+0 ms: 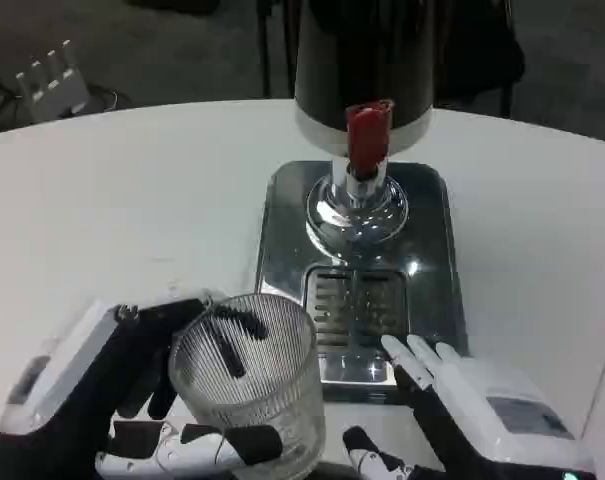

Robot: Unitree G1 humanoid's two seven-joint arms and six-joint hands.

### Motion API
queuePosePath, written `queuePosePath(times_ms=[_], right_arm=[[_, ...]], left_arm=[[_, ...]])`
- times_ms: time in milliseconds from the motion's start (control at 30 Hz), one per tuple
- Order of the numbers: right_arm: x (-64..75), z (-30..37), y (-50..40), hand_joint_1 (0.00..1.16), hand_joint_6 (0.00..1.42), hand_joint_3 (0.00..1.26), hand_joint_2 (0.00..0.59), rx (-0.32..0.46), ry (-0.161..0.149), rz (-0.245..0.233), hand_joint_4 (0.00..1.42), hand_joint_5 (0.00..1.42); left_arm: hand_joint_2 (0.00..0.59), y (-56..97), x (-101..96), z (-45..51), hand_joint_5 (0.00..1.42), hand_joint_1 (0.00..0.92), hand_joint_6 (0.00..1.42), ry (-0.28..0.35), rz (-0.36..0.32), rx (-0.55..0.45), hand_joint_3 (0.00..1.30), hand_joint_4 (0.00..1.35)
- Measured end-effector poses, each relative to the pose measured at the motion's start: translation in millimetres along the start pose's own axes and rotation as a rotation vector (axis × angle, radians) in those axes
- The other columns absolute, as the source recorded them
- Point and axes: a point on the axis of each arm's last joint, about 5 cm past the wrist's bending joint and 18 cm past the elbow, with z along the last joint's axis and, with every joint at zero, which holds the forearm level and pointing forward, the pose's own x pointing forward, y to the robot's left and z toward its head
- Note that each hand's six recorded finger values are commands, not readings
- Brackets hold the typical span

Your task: Grasp the cup under the faucet to collect the drink, then remove the cup.

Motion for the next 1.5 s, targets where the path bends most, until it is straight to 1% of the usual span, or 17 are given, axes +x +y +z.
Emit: queuePosePath(times_ms=[267, 500, 733, 800, 967, 1133, 1267, 1367, 1500], right_arm=[[-0.2, -0.1, -0.1, 0.26, 0.0, 0.04, 0.452, 0.001, 0.002, 0.002, 0.0, 0.0], [-0.8, -1.6, -0.4, 0.26, 0.0, 0.04, 0.452, 0.004, 0.013, -0.001, 0.0, 0.0], [-2.6, -2.3, -3.3, 0.26, 0.0, 0.05, 0.452, 0.023, 0.028, -0.018, 0.0, 0.0], [-5.1, -2.6, -5.3, 0.26, 0.0, 0.05, 0.452, 0.03, 0.035, -0.03, 0.0, 0.0], [-8.7, -6.4, -4.6, 0.26, 0.0, 0.05, 0.452, 0.051, 0.074, -0.029, 0.0, 0.0], [-11.4, -6.0, -6.5, 0.26, 0.0, 0.05, 0.452, 0.059, 0.07, -0.04, 0.0, 0.0], [-11.6, -7.1, -7.0, 0.26, 0.0, 0.05, 0.452, 0.062, 0.074, -0.042, 0.0, 0.0], [-12.4, -7.5, -8.0, 0.26, 0.0, 0.05, 0.452, 0.066, 0.072, -0.046, 0.0, 0.0], [-13.3, -8.1, -9.0, 0.26, 0.0, 0.05, 0.452, 0.07, 0.073, -0.049, 0.0, 0.0]], left_arm=[[0.063, -0.1, -0.2, 0.0, 1.28, 0.425, 1.42, 0.001, 0.0, 0.0, 1.01, 1.09], [0.063, -0.1, -0.1, 0.0, 1.28, 0.425, 1.42, 0.0, 0.0, -0.001, 1.01, 1.09], [0.063, 0.4, 3.0, -1.1, 1.28, 0.425, 1.42, -0.005, 0.005, 0.002, 1.01, 1.09], [0.063, 0.6, 4.8, -2.3, 1.28, 0.425, 1.42, -0.005, 0.008, 0.001, 1.01, 1.09], [0.063, -1.9, 11.7, -5.3, 1.28, 0.425, 1.42, -0.001, 0.006, 0.003, 1.01, 1.09], [0.063, -4.6, 18.6, -6.4, 1.28, 0.427, 1.42, -0.003, 0.007, 0.006, 1.01, 1.09], [0.062, -5.4, 20.5, -7.9, 1.28, 0.427, 1.42, 0.009, 0.008, 0.026, 1.01, 1.09], [0.061, -6.5, 20.5, -11.0, 1.28, 0.43, 1.42, 0.031, 0.011, 0.03, 1.01, 1.09], [0.059, -7.3, 25.7, -16.5, 1.28, 0.433, 1.42, 0.049, 0.019, 0.057, 1.01, 1.09]])
